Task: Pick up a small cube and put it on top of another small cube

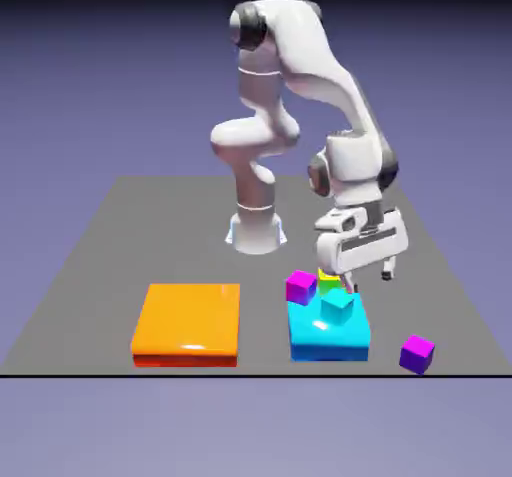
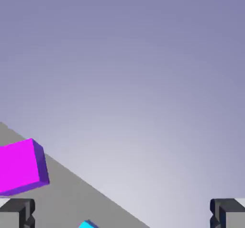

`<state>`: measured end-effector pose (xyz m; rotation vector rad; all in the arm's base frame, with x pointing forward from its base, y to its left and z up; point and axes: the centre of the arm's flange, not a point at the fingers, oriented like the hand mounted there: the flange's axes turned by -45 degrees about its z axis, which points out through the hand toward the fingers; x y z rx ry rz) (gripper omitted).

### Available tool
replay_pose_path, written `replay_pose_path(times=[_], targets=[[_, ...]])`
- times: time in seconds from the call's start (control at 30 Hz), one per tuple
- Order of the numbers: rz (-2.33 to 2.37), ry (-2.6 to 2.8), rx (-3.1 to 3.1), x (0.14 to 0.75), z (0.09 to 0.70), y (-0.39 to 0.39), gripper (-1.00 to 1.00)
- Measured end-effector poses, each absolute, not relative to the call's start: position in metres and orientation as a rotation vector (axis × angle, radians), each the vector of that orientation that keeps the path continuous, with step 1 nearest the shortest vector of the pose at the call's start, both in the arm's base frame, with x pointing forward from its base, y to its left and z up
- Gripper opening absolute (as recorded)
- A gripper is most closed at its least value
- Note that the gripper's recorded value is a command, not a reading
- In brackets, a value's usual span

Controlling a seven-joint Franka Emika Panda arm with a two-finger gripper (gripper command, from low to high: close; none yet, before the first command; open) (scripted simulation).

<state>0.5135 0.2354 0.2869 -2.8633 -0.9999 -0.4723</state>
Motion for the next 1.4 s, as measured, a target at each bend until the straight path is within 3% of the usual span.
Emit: replay_pose_path(times=[0.23, 0.43, 0.47, 0.53, 0.7, 1.13, 1.27, 1.4], targets=[[-0.241, -1.295, -2.774, 0.504, 0.199, 0.320, 0.00], [-0.230, -1.310, -2.768, 0.508, 0.138, 0.330, 0.00], [-0.229, -1.310, -2.768, 0.508, 0.125, 0.331, -1.00], [-0.229, -1.310, -2.768, 0.508, 0.125, 0.331, -1.00], [-0.229, -1.317, -2.767, 0.503, 0.196, 0.323, -1.00], [-0.199, -1.811, -2.492, 0.474, 0.318, 0.176, -1.00], [-0.195, -1.896, -2.365, 0.455, 0.330, 0.151, -1.00], [-0.197, -1.897, -2.360, 0.457, 0.277, 0.159, -1.00]])
